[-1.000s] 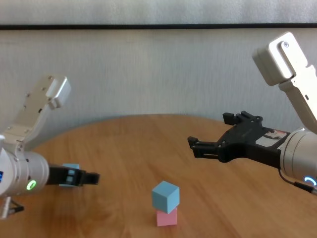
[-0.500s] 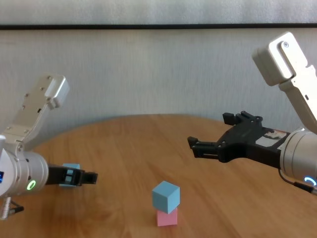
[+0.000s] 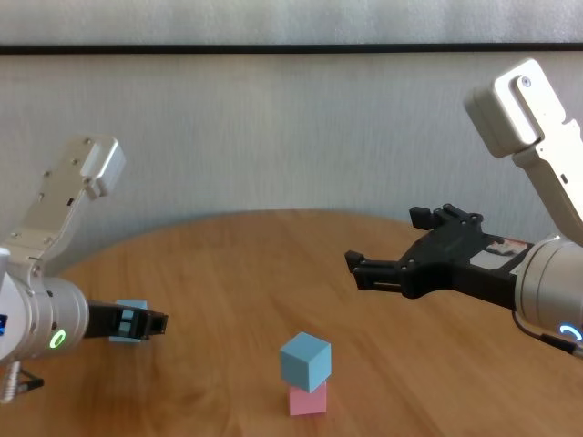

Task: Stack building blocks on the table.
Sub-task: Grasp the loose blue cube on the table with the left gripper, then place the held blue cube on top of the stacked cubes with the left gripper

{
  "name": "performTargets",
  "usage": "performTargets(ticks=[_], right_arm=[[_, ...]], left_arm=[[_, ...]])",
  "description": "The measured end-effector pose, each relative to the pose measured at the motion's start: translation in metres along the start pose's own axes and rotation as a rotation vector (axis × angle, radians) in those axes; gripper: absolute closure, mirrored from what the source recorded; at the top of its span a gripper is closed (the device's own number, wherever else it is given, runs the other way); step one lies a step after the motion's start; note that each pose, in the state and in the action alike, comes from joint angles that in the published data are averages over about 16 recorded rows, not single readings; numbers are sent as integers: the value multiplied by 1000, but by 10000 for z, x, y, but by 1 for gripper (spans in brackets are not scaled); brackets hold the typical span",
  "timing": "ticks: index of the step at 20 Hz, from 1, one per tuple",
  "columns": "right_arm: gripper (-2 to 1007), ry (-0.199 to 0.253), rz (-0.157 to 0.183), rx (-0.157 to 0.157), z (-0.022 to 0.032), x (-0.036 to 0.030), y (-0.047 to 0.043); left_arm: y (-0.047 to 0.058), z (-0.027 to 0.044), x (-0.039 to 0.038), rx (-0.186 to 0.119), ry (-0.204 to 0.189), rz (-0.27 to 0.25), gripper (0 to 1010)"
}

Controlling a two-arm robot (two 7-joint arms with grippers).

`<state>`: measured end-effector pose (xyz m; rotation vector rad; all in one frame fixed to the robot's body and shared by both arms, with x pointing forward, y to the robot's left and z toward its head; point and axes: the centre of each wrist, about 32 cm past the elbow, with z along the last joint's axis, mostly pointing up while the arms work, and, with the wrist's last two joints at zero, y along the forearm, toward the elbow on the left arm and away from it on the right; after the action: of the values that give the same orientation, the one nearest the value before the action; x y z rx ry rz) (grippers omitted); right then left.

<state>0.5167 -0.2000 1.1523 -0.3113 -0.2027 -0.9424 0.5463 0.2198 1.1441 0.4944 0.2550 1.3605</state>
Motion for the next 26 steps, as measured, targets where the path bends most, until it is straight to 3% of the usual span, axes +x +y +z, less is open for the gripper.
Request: performTargets(ticks=[7, 15, 21, 26], right_arm=[[1, 0, 0, 0, 0, 0, 0], [1, 0, 0, 0, 0, 0, 0], [1, 0, 0, 0, 0, 0, 0], [1, 0, 0, 0, 0, 0, 0]], left_arm=[[2, 0, -3, -2, 3, 3, 524], [53, 32, 21, -25, -20, -5, 614], [220, 98, 76, -74, -66, -37, 615], [443, 179, 102, -133, -112, -118, 615]])
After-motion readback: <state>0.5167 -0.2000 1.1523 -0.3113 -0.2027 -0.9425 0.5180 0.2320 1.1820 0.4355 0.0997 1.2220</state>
